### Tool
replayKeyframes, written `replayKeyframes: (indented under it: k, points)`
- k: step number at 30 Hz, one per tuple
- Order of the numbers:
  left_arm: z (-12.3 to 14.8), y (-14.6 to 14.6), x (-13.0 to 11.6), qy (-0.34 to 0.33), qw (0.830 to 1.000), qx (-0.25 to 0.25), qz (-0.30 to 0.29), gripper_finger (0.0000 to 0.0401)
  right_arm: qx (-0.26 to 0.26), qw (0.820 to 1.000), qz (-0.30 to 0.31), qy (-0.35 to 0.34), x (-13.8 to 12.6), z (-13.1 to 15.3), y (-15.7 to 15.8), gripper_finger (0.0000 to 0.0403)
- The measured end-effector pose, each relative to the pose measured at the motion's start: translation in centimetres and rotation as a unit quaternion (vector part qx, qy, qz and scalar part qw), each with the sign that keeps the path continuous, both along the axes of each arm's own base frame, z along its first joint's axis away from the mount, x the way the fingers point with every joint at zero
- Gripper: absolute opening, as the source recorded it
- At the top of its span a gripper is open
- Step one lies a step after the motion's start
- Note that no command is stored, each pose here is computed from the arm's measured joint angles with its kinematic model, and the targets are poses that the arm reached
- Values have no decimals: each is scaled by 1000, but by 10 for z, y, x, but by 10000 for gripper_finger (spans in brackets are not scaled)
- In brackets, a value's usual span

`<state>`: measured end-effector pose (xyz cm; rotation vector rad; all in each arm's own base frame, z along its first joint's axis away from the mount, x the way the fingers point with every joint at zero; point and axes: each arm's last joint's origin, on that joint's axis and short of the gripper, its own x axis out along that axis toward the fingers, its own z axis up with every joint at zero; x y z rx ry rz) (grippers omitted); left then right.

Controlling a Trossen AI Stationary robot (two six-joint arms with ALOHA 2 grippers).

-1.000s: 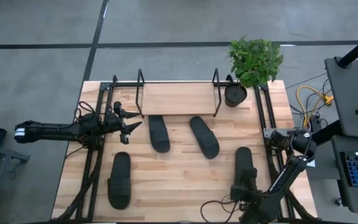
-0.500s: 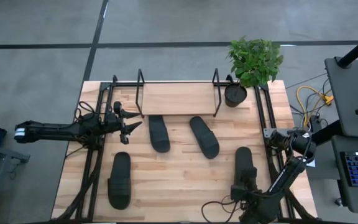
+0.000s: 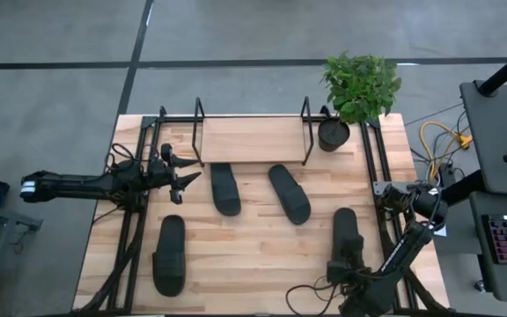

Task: Pick and place slides into the shelf
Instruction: Put the bottom right black slides on the shelf

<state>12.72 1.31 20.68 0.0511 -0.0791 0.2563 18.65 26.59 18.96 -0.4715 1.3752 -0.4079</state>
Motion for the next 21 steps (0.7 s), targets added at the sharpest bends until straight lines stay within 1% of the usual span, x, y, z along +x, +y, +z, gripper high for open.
replayKeyframes:
  k: [7,21]
  points:
    - [0,0,0,1,1000,0,0,171,-23,1000,18,-3,-1,-3,-3,184]
    - [0,0,0,0,1000,0,0,171,-28,999,19,1,-2,-5,-5,184]
